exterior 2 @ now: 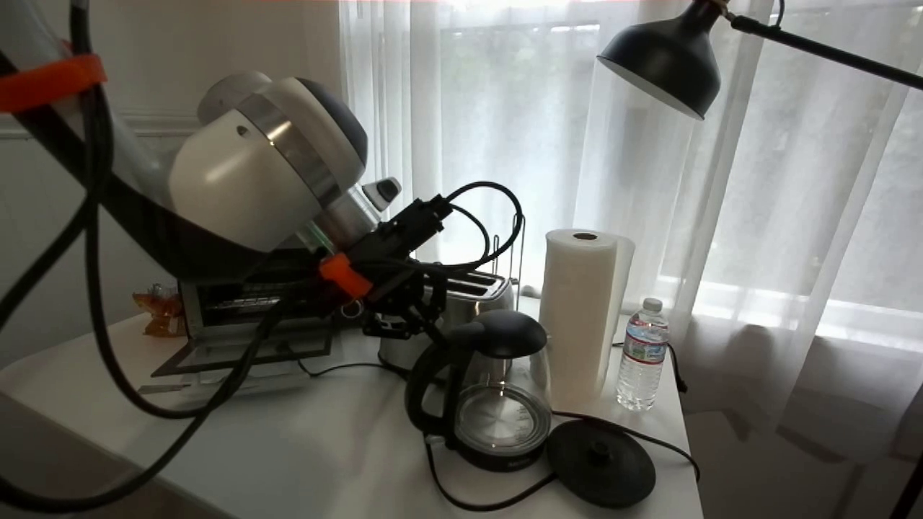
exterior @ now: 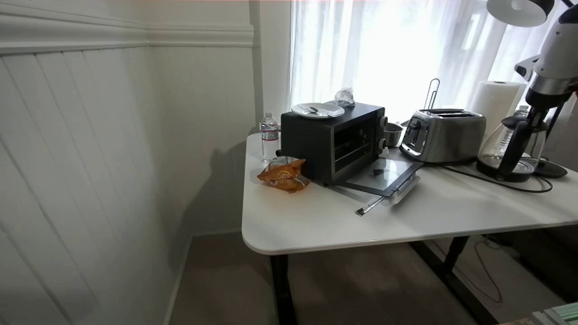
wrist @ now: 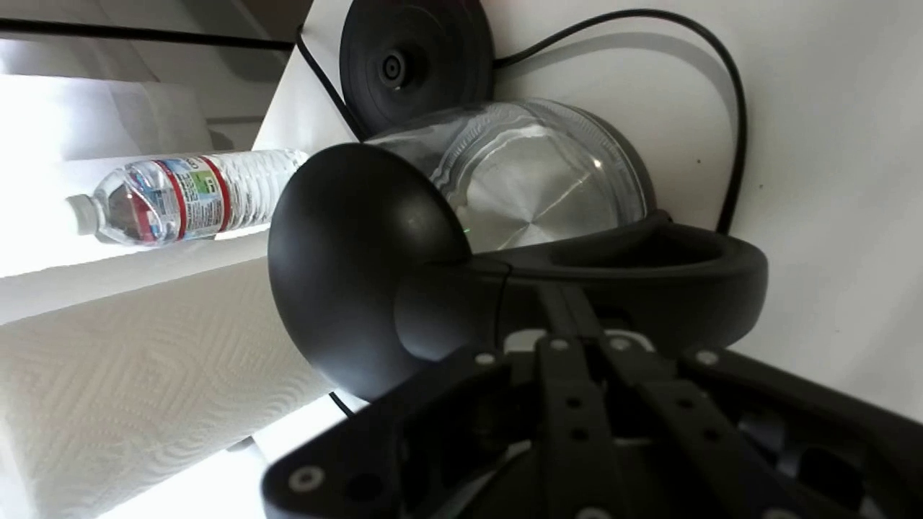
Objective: Open the lid on the kettle
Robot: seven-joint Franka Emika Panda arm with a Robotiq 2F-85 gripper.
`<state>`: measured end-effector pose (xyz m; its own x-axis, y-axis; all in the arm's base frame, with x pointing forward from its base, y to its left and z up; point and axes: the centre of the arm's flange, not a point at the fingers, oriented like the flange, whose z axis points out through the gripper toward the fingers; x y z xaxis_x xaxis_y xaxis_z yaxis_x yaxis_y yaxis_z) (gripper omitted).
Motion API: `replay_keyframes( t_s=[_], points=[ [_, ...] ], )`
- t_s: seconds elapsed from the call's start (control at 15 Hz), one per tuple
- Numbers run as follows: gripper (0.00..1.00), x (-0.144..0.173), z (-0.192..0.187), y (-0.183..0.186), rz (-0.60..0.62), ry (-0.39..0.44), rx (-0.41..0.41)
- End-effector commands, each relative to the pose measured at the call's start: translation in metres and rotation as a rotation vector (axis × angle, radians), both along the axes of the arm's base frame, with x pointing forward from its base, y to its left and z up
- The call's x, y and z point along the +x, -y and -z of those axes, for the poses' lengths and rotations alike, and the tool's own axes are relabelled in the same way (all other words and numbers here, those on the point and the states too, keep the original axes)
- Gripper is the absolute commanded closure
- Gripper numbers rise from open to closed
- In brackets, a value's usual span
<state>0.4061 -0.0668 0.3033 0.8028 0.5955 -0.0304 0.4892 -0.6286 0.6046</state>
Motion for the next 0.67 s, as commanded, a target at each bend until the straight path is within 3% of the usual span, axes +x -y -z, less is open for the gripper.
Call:
replay_keyframes(
  t_s=[0.0, 0.6],
  points=[
    [1.00, -0.0025, 0.0481, 0.0118, 0.019, -0.099, 0.024],
    [1.00, -0.0020, 0.0554, 0.0192, 0.022, -0.132, 0.030]
  ],
)
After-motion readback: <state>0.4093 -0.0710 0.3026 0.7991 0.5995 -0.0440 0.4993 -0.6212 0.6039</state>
